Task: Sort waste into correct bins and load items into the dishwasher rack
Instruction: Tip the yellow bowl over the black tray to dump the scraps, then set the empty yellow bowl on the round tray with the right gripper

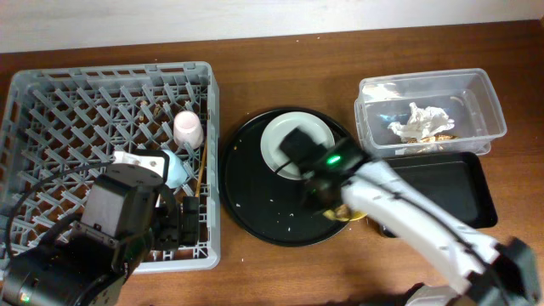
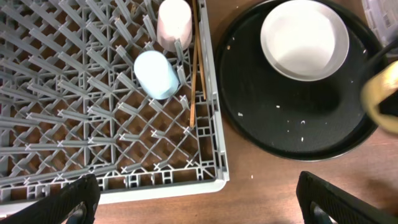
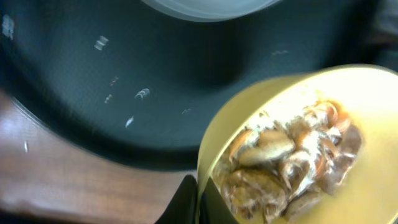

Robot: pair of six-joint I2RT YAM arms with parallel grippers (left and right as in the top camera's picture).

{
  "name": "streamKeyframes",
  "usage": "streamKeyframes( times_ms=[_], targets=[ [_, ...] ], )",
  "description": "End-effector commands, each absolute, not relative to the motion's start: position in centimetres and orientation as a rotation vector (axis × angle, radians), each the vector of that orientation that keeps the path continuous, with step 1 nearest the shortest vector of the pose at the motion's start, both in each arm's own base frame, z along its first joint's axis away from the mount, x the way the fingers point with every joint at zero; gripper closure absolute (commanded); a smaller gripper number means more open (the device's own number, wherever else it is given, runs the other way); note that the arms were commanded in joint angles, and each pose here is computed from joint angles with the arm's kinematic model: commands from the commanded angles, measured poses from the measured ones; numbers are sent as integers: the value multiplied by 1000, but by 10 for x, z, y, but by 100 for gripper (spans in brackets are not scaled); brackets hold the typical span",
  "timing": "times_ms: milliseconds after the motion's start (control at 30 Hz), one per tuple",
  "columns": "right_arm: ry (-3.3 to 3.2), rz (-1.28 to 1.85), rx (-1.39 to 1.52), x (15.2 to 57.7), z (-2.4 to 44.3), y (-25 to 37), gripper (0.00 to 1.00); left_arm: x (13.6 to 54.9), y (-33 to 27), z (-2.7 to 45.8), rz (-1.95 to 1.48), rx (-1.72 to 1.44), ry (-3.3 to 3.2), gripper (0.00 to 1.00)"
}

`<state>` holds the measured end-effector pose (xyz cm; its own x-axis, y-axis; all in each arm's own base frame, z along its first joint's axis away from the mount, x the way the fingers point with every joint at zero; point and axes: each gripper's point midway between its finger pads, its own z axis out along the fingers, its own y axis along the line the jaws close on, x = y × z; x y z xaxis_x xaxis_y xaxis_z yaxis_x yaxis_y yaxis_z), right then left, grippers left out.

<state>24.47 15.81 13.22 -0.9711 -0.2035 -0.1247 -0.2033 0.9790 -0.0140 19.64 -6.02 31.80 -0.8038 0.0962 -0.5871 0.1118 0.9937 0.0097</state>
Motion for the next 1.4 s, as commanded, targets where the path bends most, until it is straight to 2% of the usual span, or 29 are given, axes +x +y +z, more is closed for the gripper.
streamKeyframes(
  times_ms=[0,133,267,467,633,833,933,1067,1300,1367],
  targets=[
    [2952,172,-229,261,164,123,96,197,-58,319,-22,139,2504,1],
    [2862,572,43,290,179,46,96,197,-58,319,-22,139,2504,1],
    [2715,680,424,295,179,-41,96,197,-58,319,-22,139,2504,1],
    [2327,1123,559,300,160,-56,96,197,-58,319,-22,139,2504,1],
    [1964,1482,589,300,178,-56,96,197,-58,319,-22,139,2504,1],
    [1832,1454,846,284,163,-113,96,197,-58,319,-22,139,2504,1],
    [1662,1599,836,287,186,-114,96,197,-58,319,-22,139,2504,1],
    [1660,1596,835,292,186,-122,96,197,-58,319,-22,139,2504,1],
    [1592,1803,1132,282,188,-107,96,197,-58,319,-22,139,2504,1],
    [1612,1770,1081,276,192,-98,96,197,-58,319,-22,139,2504,1]
  ],
)
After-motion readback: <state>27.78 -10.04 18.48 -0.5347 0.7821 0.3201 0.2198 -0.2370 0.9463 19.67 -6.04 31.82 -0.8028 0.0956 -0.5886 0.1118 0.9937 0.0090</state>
